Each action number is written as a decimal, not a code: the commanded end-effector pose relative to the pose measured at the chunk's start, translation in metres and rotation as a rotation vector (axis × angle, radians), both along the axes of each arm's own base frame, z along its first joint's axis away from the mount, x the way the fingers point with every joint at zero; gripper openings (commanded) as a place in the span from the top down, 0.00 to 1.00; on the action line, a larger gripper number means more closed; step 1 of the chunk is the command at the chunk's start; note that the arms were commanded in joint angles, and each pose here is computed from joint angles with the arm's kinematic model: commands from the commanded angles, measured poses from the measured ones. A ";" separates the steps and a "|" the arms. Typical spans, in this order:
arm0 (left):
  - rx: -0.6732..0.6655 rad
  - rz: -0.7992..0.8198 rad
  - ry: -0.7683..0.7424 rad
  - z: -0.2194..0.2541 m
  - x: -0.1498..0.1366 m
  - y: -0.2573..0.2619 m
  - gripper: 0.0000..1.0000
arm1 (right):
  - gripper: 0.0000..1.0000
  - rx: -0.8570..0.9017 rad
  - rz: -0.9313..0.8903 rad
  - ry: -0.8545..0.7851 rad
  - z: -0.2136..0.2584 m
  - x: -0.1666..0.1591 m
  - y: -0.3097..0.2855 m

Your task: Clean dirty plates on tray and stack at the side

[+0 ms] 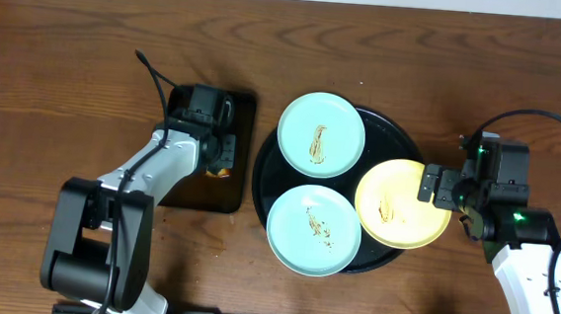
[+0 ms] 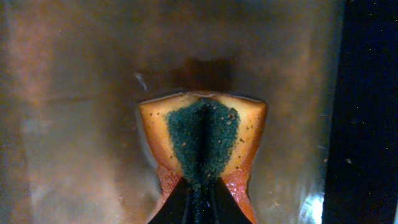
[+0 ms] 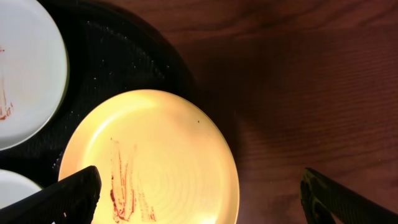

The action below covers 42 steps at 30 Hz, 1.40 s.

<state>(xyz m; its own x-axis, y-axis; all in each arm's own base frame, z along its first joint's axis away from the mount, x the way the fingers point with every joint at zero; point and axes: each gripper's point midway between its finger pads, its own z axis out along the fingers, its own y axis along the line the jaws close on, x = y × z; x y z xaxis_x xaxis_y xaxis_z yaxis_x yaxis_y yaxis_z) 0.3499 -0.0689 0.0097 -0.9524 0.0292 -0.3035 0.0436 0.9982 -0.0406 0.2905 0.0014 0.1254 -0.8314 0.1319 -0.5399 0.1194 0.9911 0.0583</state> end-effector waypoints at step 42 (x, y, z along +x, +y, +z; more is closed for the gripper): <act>0.016 0.026 0.042 -0.004 -0.014 0.006 0.92 | 0.30 0.091 -0.111 0.275 -0.070 -0.007 -0.021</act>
<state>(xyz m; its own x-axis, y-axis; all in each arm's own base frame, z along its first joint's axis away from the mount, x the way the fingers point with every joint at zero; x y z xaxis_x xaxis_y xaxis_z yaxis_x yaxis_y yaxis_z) 0.3396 -0.0665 0.0117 -0.9587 0.0179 -0.2838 0.0304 0.9987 -0.0398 0.2769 -0.0277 0.0595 -0.9123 0.2792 -0.2994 0.2806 0.9590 0.0394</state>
